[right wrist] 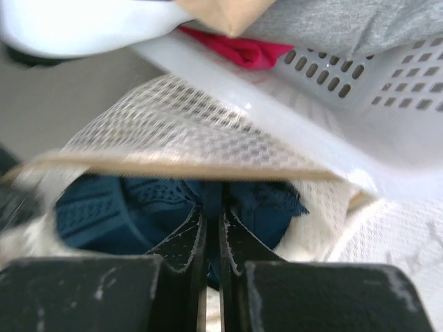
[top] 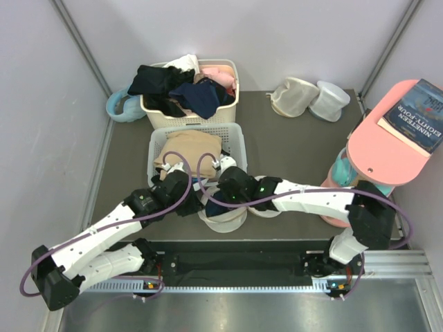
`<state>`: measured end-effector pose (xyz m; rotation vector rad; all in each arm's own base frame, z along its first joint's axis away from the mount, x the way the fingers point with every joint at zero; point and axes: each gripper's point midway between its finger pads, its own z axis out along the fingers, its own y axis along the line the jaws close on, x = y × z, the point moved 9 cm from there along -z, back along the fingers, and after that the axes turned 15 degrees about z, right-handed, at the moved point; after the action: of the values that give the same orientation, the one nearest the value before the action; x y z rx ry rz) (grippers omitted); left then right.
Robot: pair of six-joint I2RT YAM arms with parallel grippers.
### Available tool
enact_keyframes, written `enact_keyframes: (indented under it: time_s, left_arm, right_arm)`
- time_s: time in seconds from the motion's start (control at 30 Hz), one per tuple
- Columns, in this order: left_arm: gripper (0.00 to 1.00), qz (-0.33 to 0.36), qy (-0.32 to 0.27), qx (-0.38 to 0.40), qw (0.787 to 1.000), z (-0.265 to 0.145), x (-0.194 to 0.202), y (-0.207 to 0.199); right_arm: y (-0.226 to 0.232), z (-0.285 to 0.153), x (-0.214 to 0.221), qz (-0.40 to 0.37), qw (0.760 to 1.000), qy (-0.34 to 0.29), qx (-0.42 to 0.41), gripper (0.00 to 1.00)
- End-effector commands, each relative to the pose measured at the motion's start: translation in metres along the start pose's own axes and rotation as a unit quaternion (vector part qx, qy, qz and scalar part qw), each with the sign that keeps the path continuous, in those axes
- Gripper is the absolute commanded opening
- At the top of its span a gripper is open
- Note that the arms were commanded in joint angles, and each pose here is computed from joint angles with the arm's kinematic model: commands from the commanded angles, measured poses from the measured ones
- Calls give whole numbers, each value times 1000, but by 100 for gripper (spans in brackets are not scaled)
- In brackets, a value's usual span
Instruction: Unzip the laundry bag and remove the bra
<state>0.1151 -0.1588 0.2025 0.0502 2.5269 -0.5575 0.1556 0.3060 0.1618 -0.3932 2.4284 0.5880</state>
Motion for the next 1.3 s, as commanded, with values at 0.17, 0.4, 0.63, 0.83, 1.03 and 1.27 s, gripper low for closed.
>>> enact_keyframes:
  time_s: [0.17,0.4,0.63,0.83,1.03,1.27]
  left_arm:
    - [0,-21,-31,-24,999,2,-18,-1]
    - [0,-9,-22,-6,1000,8,-19,-5]
    - [0,0,-22,0,1000,9,-22,-9]
    - [0,-7,-23,1,1000,9,-19,-7]
    - [0,-10,-28,11,999,9,-19,-7]
    - [0,4,-32,8,999,9,-25,-11]
  right_arm:
    - [4,-139,-37,-28,991,-42,-127,0]
    - [8,-197,-65,-12,983,-97,-153,0]
    - [31,-240,-131,12,965,-217,-145,0]
    - [40,-262,-205,0,940,-324,-107,0]
    - [32,-259,-290,-9,906,-418,-73,0]
    - [16,-215,-381,9,823,-562,-85,0]
